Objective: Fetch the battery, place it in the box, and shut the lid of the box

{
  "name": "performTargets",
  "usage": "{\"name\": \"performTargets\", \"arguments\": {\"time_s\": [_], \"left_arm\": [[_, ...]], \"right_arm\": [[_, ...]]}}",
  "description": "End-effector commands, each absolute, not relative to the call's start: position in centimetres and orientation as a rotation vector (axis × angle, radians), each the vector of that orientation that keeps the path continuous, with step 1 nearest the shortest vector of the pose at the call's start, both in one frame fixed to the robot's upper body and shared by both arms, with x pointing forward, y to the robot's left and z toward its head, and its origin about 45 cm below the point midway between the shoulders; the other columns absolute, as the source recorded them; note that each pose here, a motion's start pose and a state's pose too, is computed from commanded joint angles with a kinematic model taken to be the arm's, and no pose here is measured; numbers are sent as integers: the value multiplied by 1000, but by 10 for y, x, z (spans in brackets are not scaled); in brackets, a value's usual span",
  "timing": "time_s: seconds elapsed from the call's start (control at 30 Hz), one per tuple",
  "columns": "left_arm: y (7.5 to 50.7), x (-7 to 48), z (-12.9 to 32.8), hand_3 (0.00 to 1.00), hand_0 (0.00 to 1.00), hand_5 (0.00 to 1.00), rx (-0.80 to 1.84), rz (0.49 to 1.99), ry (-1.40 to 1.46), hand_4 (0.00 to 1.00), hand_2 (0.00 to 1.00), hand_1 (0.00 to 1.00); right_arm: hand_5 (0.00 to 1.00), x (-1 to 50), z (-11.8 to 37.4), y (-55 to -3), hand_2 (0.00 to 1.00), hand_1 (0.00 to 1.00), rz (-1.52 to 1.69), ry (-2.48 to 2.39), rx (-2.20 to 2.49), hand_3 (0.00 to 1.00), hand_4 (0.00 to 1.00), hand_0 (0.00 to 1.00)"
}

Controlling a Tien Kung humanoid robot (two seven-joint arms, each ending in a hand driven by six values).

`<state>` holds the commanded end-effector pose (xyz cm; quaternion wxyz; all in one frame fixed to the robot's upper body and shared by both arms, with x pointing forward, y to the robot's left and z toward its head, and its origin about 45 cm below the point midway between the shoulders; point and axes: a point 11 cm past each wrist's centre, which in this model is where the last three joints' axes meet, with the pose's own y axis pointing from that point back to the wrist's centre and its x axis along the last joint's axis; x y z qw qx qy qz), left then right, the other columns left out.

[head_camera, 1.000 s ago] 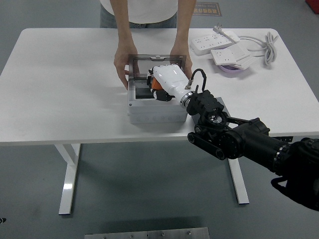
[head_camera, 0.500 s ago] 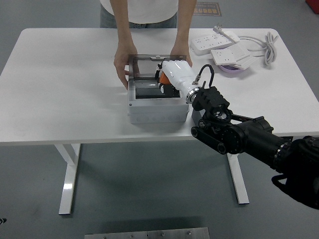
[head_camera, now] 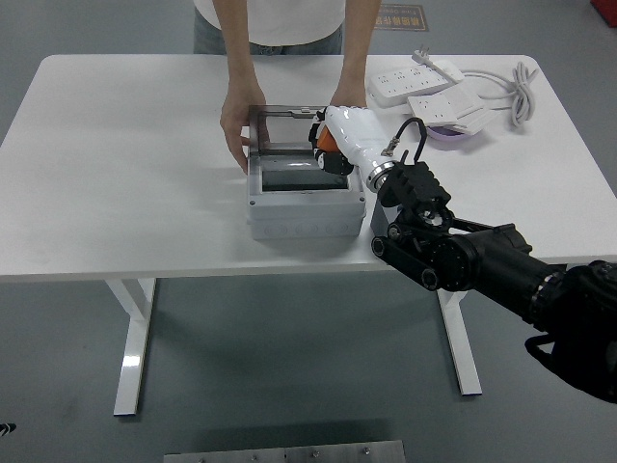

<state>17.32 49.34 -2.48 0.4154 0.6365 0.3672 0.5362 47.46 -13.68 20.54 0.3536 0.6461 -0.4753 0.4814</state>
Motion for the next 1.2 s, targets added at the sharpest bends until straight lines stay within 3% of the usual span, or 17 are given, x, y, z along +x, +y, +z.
{"name": "performTargets", "arguments": {"time_s": [1.2], "left_arm": [[493, 174, -25, 873, 859, 903, 1603, 1339, 915, 908, 862, 920]], "right_arm": [[24, 467, 201, -127, 318, 251, 1271, -1200, 1706, 418, 226, 211]]}}
